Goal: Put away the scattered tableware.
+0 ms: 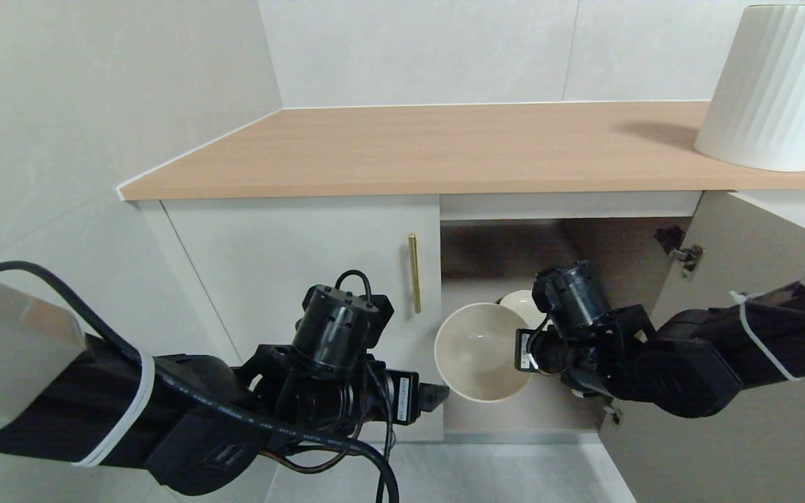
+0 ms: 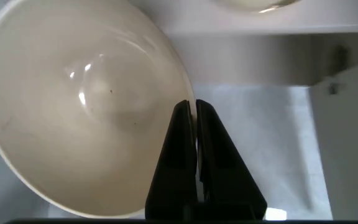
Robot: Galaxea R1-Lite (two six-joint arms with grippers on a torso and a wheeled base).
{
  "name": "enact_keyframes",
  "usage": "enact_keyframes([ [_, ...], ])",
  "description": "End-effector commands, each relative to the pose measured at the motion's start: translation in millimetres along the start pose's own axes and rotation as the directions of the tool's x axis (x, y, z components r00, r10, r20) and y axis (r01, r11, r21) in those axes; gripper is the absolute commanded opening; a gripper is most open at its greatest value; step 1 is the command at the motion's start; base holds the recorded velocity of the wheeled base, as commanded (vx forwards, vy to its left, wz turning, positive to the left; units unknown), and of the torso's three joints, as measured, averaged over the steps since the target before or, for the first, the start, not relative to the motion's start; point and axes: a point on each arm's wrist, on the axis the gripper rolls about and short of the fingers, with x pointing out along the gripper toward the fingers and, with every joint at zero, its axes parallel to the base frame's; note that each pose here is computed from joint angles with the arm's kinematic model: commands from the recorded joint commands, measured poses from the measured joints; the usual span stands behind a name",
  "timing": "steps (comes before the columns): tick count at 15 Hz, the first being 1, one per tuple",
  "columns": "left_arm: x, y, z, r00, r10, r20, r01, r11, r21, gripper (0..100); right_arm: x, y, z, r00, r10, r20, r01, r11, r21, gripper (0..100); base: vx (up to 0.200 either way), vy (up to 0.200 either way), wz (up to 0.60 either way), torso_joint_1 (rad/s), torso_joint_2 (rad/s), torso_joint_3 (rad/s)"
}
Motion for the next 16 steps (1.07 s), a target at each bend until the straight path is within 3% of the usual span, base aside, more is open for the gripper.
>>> enact_keyframes([
  [1, -2.3, -0.6, 1.5, 1.0, -0.003, 0.008, 0.003, 1.0, -0.001, 100, 22.6, -16.8, -5.9, 0.998, -0.069, -0.007, 0.07, 0.997, 0.027, 0, 0.0, 0.0, 0.0, 0.0, 0.0, 0.0],
  [3, -3.2, -0.8, 2.0, 1.0, -0.004, 0.011, 0.004, 1.0, -0.001, 100, 53.8, -41.9, 9.7, 0.988, -0.109, 0.108, 0.093, 0.986, 0.141, 0, 0.0, 0.0, 0.0, 0.0, 0.0, 0.0],
  [6, -5.9, -1.4, 3.6, 1.0, -0.008, 0.019, 0.008, 1.0, -0.001, 100, 75.7, -55.0, 17.8, 0.976, -0.131, 0.172, 0.097, 0.976, 0.193, 0, 0.0, 0.0, 0.0, 0.0, 0.0, 0.0],
  [10, -5.0, -1.2, 3.0, 1.0, -0.007, 0.016, 0.007, 1.0, -0.001, 100, 109.1, -80.8, 33.1, 0.96, -0.201, 0.197, 0.148, 0.956, 0.254, 0, 0.0, 0.0, 0.0, 0.0, 0.0, 0.0],
  [16, -2.4, -0.8, 1.9, 1.0, -0.005, 0.009, 0.005, 1.0, -0.002, 100, 142.2, -95.3, 40.5, 0.948, -0.237, 0.214, 0.171, 0.943, 0.286, 0, 0.0, 0.0, 0.0, 0.0, 0.0, 0.0],
])
